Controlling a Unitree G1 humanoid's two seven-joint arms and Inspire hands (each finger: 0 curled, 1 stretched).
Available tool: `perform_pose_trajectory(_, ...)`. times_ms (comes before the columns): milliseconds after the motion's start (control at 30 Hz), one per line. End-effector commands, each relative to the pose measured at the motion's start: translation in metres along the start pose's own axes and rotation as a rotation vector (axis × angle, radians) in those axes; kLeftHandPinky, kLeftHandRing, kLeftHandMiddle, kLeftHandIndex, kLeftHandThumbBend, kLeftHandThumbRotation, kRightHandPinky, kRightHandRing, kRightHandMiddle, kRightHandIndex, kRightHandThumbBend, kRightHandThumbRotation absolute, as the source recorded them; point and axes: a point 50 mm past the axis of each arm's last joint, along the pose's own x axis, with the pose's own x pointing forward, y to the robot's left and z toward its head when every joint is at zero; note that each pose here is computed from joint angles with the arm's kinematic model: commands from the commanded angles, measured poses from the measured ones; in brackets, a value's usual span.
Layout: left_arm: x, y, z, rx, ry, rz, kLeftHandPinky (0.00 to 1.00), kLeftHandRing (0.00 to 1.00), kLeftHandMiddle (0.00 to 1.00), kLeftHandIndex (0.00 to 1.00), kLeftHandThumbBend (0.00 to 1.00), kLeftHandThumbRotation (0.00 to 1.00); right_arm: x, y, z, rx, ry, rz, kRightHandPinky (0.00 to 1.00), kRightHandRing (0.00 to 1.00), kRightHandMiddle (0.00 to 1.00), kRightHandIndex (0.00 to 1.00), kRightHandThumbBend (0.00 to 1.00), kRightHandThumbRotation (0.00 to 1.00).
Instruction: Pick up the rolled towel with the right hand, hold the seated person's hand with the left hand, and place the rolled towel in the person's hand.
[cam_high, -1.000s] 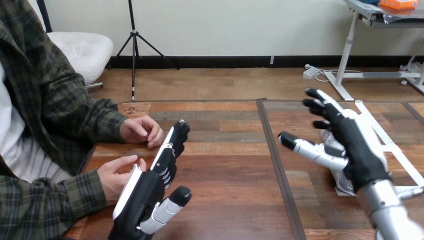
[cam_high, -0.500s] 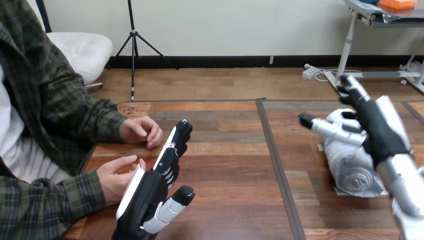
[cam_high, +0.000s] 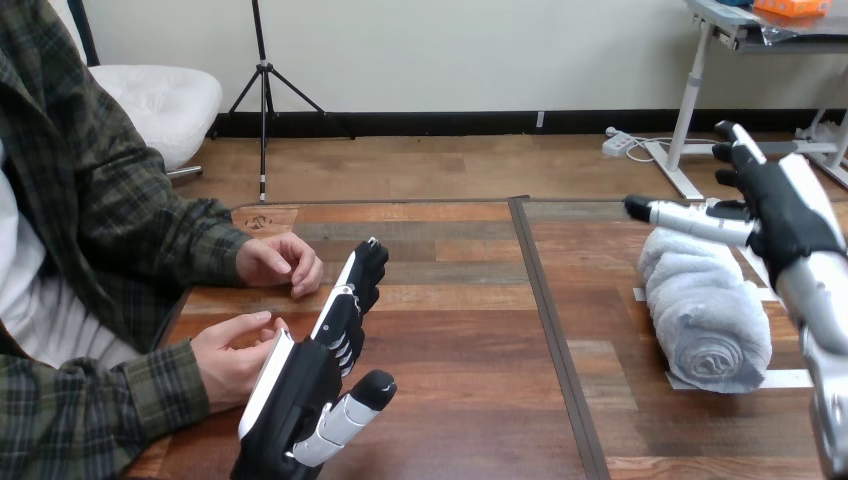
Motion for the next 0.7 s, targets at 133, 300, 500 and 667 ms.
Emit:
perform_pose_trajectory(133,0.033,-0.01,0.016,-0.019,-0.128,-0.024,1.0,1.0,1.0,1.0,1.0,0.83,0.061,-0.052,0.087,-0.09,0.034,-0.082,0.66,0.83,0.89,1.0,0.97,0.34)
perform_pose_trajectory(300,0.034,-0.013,0.018,-0.024,-0.137,-0.03,1.0,1.0,1.0,1.0,1.0,0.83,0.07,-0.053,0.091,-0.1,0.101,-0.077,0.7,0.86,0.92,1.0,0.98,0.34)
perform_pose_trajectory(500,0.033,-0.017,0.02,-0.032,-0.144,-0.027,1.0,1.0,1.0,1.0,1.0,0.83,0.075,-0.052,0.091,-0.124,0.173,-0.074,0.76,0.9,0.95,1.0,0.97,0.34)
perform_pose_trajectory(667,0.03,-0.019,0.021,-0.04,-0.155,-0.025,1.0,1.0,1.0,1.0,1.0,0.83,0.078,-0.05,0.088,-0.137,0.2,-0.054,0.86,0.96,0.98,1.0,0.97,0.33)
